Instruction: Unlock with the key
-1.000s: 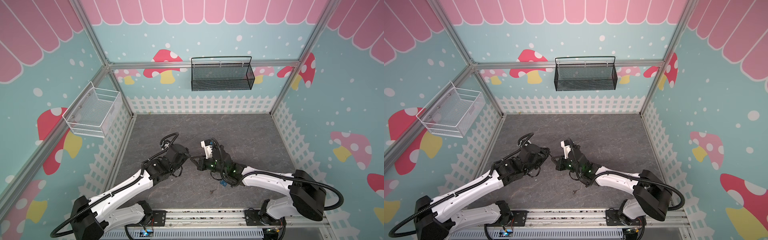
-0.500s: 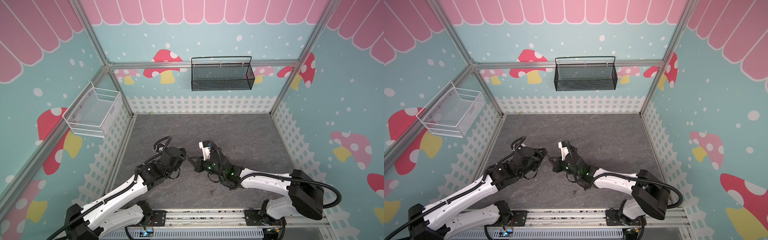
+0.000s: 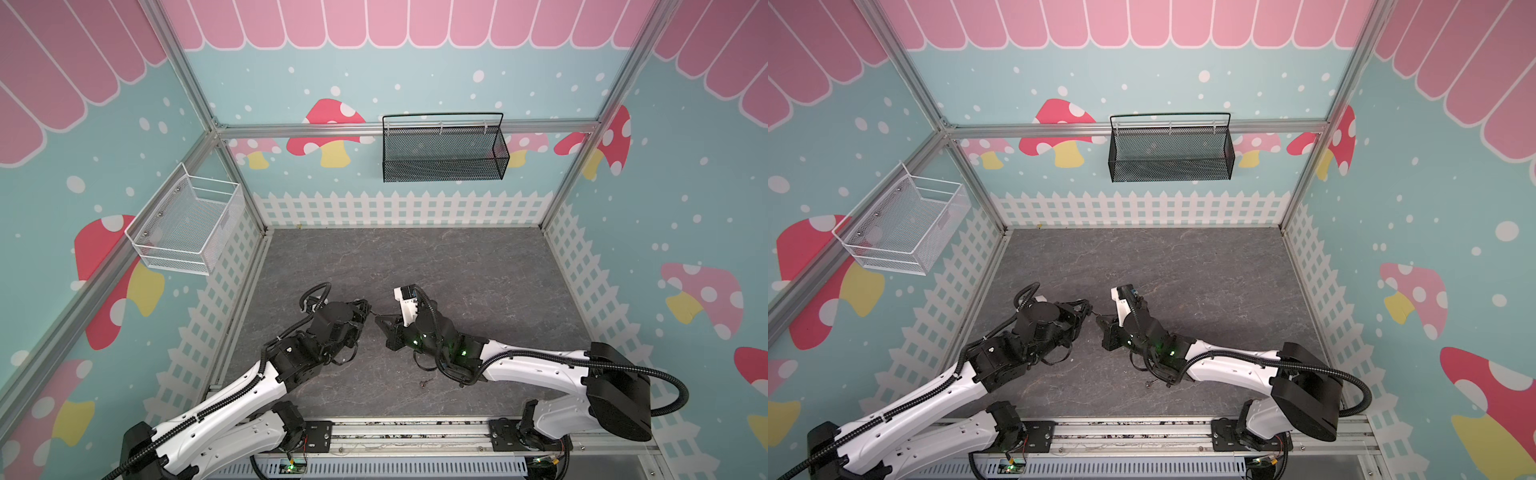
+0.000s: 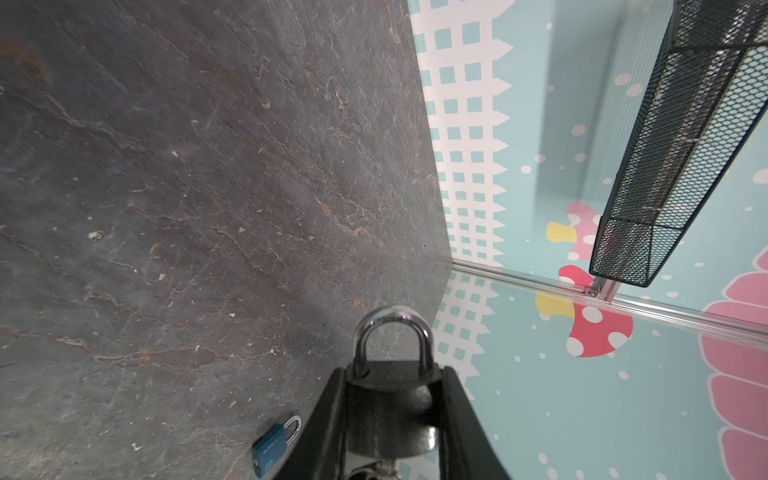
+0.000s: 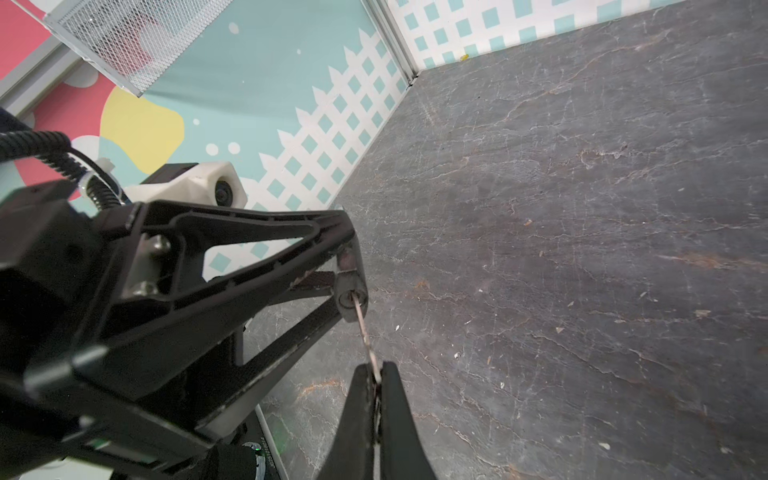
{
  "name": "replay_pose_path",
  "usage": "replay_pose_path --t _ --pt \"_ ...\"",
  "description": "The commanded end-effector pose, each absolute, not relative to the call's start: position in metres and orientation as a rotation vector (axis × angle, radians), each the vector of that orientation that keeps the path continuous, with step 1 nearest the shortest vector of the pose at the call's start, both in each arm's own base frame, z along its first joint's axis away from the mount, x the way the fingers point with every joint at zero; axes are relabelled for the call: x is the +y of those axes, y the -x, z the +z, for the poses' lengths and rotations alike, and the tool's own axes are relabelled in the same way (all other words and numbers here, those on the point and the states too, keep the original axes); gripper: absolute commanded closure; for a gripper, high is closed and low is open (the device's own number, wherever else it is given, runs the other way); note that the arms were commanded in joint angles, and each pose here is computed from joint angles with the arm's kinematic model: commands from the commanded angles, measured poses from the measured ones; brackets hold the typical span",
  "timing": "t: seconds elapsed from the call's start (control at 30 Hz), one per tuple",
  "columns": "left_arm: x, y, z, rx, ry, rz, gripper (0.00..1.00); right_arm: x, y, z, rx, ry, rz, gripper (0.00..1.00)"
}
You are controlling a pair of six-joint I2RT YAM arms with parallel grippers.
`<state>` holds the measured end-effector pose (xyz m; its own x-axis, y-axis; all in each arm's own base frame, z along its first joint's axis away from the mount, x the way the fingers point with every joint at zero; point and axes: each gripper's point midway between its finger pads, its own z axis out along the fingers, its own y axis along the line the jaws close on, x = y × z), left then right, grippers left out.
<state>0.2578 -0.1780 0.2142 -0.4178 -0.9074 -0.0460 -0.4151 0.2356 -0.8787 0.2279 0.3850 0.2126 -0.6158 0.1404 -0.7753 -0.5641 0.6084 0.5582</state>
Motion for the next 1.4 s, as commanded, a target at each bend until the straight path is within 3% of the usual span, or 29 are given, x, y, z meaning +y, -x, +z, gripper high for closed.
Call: replay_pose_path --t 0.0,0.27,0.63,1.17,1.37 --pt "-0.174 -0.248 0.196 1.964 1.284 -1.123 1.00 0.391 -0.235 0.254 1.908 0.324 1.082 1.00" --pt "-0.160 -0.246 0.204 1.865 1.323 -1.160 1.00 0.410 -0.225 0.249 1.987 0.479 1.071 1.00" --pt "-0.160 -0.251 0.217 1.763 1.392 -1.249 1.00 0.414 -0.218 0.234 2.019 0.444 0.939 1.00" --pt "-0.183 -0.264 0.234 1.763 1.378 -1.311 1.00 0.455 -0.211 0.248 1.937 0.507 1.075 1.00" --pt "-0.191 -0.260 0.240 1.775 1.357 -1.383 1.00 0.464 -0.203 0.272 1.841 0.567 1.234 1.00"
